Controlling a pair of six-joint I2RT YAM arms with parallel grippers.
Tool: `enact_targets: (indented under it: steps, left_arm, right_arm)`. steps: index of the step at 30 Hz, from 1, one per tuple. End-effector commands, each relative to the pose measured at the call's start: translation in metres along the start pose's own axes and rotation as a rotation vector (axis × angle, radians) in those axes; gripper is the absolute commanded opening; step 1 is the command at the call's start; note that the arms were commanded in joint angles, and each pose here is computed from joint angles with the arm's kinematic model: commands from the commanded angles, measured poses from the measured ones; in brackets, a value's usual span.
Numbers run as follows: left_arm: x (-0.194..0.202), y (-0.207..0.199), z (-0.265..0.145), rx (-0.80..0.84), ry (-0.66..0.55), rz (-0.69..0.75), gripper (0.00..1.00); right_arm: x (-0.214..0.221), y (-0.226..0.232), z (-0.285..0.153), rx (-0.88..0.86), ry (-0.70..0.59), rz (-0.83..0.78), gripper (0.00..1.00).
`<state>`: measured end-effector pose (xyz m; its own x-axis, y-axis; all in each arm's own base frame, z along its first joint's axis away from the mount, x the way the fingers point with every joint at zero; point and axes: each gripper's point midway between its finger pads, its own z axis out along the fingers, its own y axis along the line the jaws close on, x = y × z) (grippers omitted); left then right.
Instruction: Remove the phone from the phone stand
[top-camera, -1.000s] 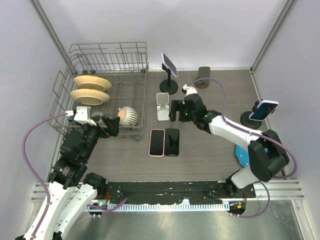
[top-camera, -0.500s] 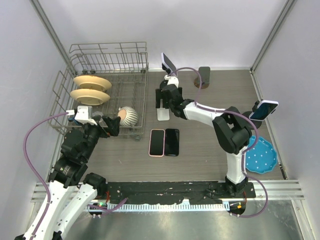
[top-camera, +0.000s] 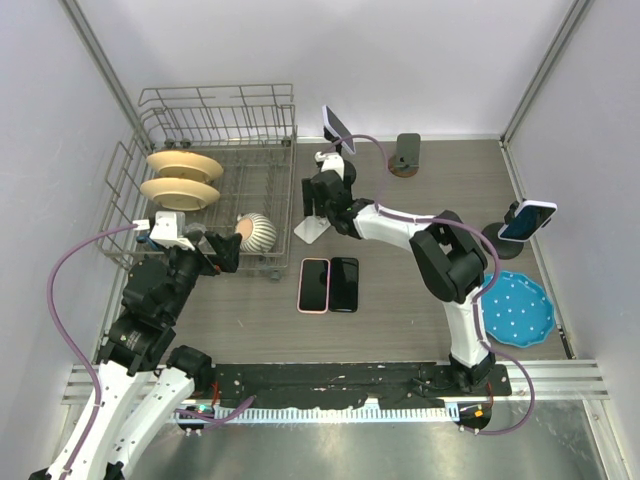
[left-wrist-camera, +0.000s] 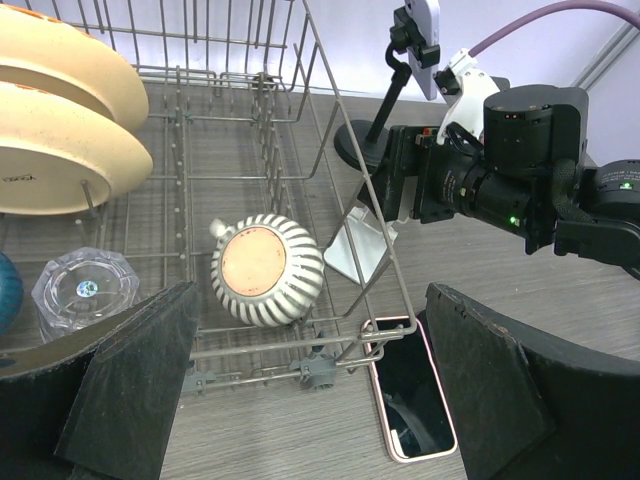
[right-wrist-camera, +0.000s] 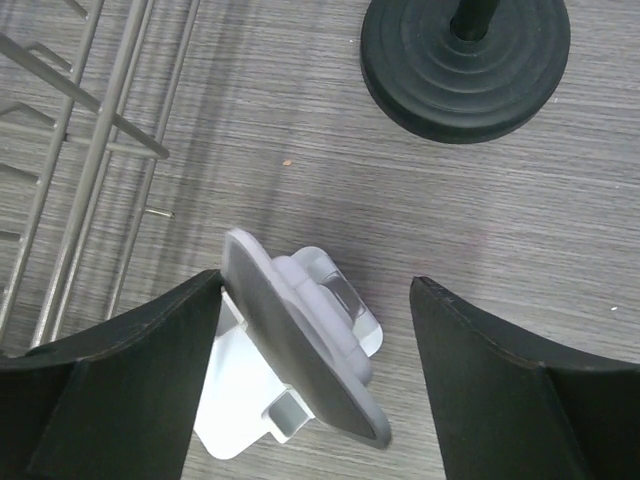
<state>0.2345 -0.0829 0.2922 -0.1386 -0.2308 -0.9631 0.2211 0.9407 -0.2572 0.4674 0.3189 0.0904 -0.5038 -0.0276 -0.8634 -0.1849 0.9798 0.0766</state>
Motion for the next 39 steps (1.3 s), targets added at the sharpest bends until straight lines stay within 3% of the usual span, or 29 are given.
enact_targets:
  steps: [1, 4, 8, 14, 18, 21, 25, 29, 33, 39]
  left_arm:
    - [-0.013, -0.005, -0.001, 0.019, -0.038, -0.015, 1.00]
    - [-0.013, -0.005, -0.001, 0.022, -0.040, -0.014, 1.00]
    - [-0.015, -0.005, -0.002, 0.023, -0.046, -0.016, 1.00]
    - [-0.016, -0.005, -0.003, 0.023, -0.051, -0.016, 1.00]
    - [-0.017, -0.006, -0.004, 0.028, -0.056, -0.018, 1.00]
    - [-0.017, -0.006, -0.004, 0.028, -0.056, -0.018, 1.00]
    - [-0.016, -0.006, -0.004, 0.029, -0.054, -0.018, 1.00]
    - [-0.016, -0.006, -0.004, 0.030, -0.054, -0.016, 1.00]
    - [-0.017, -0.007, -0.005, 0.031, -0.056, -0.018, 1.00]
    - [-0.016, -0.006, -0.004, 0.028, -0.053, -0.016, 1.00]
  right_arm:
    - [-0.029, 0.009, -0.009, -0.024, -0.070, 0.027, 0.76]
    - [-0.032, 0.011, -0.021, -0.064, -0.069, 0.028, 0.63]
    - [-0.034, 0.007, -0.037, -0.124, -0.055, 0.015, 0.32]
    - [-0.043, -0.017, -0.054, -0.139, -0.053, -0.020, 0.10]
    - [-0.055, -0.066, -0.058, -0.033, -0.078, -0.028, 0.08]
    - [-0.069, -0.128, -0.059, 0.095, -0.106, 0.034, 0.08]
    - [-0.091, -0.236, -0.065, 0.336, -0.169, 0.216, 0.07]
    - [-0.106, -0.313, -0.074, 0.550, -0.240, 0.355, 0.07]
    - [-0.113, -0.362, -0.073, 0.698, -0.261, 0.362, 0.06]
    - [-0.134, -0.399, -0.067, 0.764, -0.303, 0.388, 0.05]
